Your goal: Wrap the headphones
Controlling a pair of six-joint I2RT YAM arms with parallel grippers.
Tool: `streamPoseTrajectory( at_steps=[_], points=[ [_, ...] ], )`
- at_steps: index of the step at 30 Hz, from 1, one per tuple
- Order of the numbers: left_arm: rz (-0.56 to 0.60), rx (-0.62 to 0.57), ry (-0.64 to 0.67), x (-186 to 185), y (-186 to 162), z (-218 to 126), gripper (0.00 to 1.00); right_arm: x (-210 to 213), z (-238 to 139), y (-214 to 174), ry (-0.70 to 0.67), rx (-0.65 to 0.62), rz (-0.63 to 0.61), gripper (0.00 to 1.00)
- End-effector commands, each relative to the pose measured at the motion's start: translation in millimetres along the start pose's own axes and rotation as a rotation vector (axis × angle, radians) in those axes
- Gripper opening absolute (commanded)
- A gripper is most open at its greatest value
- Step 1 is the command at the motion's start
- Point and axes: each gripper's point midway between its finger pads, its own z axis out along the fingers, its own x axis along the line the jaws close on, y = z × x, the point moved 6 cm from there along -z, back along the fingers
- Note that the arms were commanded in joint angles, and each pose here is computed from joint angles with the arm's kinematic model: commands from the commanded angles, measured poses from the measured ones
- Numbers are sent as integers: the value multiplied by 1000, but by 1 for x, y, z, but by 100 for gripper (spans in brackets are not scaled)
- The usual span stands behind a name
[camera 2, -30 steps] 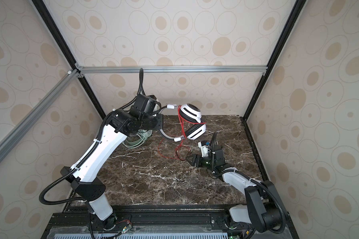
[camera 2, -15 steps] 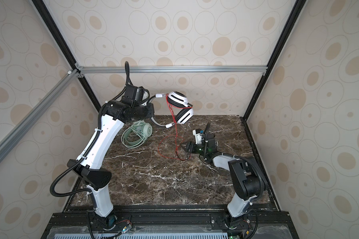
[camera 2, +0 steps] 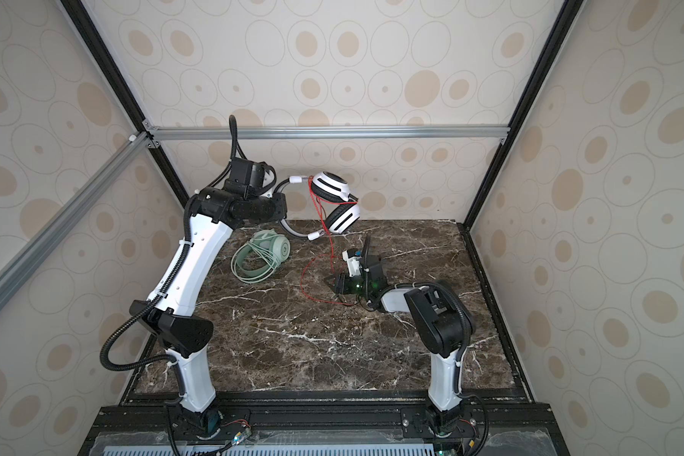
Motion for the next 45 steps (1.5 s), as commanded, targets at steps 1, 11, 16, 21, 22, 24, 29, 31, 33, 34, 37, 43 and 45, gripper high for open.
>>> streamPoseTrajectory(
  at_steps=[1, 11, 16, 21, 22, 24, 29, 31, 33, 34, 37, 43, 45],
  points=[
    [9, -140, -82, -9, 30, -29, 0, -9, 11, 3, -27, -21, 7, 53],
    [-23, -143, -76, 19, 43, -15, 0, 4, 5, 1, -24, -19, -26, 0],
    [-68, -122, -32, 43, 47, 2, 0, 19, -18, -6, -63, 35, -44, 0],
    [-89, -145, 55, 59, 50, 10, 0, 46, -55, -26, -183, 160, -152, 0],
    [-87, -154, 81, 62, 51, 11, 0, 51, -64, -29, -222, 175, -186, 0],
    [-102, -168, 163, 74, 52, 14, 0, 62, -86, -36, -311, 208, -263, 0],
    [-191, -178, 213, 97, 56, 25, 0, 83, -123, -56, -414, 311, -371, 0],
    [-222, -179, 197, 99, 57, 27, 0, 89, -132, -66, -438, 346, -411, 0],
    [-254, -180, 184, 101, 58, 27, 0, 94, -139, -74, -462, 365, -447, 0],
    [-265, -178, 166, 100, 58, 27, 0, 96, -142, -79, -457, 378, -456, 0],
    [-284, -158, 98, 92, 58, 26, 0, 98, -149, -89, -459, 410, -471, 0],
    [-302, -118, 83, 92, 47, 29, 0, 109, -164, -80, -497, 377, -530, 0],
    [-295, -111, 124, 97, 42, 31, 0, 118, -171, -68, -516, 354, -563, 0]
  ],
)
